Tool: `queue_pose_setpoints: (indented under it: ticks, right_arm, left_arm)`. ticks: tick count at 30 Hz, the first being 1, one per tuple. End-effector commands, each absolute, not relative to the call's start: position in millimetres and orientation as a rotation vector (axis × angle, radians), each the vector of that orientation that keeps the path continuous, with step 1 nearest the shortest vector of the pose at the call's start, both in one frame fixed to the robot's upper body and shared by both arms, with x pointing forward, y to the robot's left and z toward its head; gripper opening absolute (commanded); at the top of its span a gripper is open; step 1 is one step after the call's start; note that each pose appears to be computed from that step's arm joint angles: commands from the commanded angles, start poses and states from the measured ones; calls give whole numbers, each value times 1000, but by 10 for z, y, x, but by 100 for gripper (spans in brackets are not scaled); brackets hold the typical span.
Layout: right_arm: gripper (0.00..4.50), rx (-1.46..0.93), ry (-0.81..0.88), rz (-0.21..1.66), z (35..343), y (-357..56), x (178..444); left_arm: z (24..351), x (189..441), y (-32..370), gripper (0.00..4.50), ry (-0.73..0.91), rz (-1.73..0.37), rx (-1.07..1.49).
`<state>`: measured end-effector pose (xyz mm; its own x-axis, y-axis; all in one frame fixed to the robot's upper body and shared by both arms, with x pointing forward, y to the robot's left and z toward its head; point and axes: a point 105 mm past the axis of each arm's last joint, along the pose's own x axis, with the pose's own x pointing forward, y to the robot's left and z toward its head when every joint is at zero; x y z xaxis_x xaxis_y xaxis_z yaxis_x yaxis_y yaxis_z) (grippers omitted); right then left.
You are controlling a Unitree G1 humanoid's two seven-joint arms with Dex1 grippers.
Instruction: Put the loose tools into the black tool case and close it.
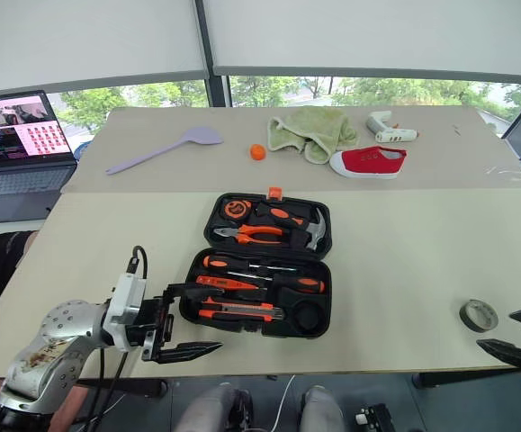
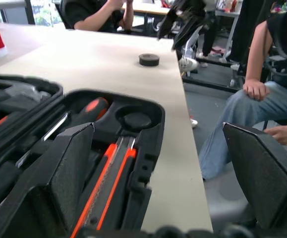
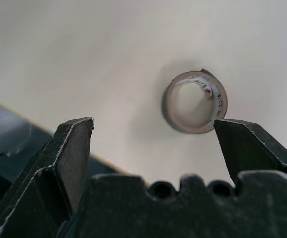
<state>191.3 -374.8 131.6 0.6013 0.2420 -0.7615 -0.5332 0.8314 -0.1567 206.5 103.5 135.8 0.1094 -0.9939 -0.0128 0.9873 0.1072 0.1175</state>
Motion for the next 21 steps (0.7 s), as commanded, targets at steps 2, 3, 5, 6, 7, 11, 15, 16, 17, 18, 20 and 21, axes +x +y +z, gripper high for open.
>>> queue_pose_setpoints:
  ticks: [2,3,5,6,7,11,15,16,17,18,20,21]
  right_arm:
    - [450,-396,849,482,1209,-3805,2073]
    - [450,-391,847,488,1197,-3805,2118]
    - [398,-376,882,504,1148,-3808,2148]
    - [380,-373,897,514,1130,-3806,2153]
    - [347,-380,902,525,1114,-3805,2171]
    - [209,-407,881,544,1115,-3787,2314]
    - [73,-412,870,582,1138,-3736,2377]
    - [40,-423,850,613,1168,-3695,2395]
    - [8,-432,820,652,1213,-3630,2418]
    - [3,-429,776,708,1283,-3514,2449]
    - [3,-428,711,884,1440,-3182,2437]
    - [3,-464,698,1018,1539,-2902,2408]
  left_arm:
    - [1458,1985,875,442,-133,-1498,93]
    - [1459,1978,857,442,-136,-1501,94]
    - [1459,1969,833,450,-138,-1504,95]
    - [1462,1970,830,450,-138,-1504,96]
    - [1465,1970,826,450,-139,-1504,97]
    - [1474,1978,833,450,-140,-1501,99]
    - [1493,1995,854,450,-148,-1495,98]
    - [1501,1997,858,450,-153,-1491,93]
    - [1508,1997,862,450,-156,-1489,89]
    - [1513,2005,870,450,-159,-1481,85]
    - [1515,2022,899,450,-162,-1463,82]
    - [1494,2035,942,450,-153,-1446,88]
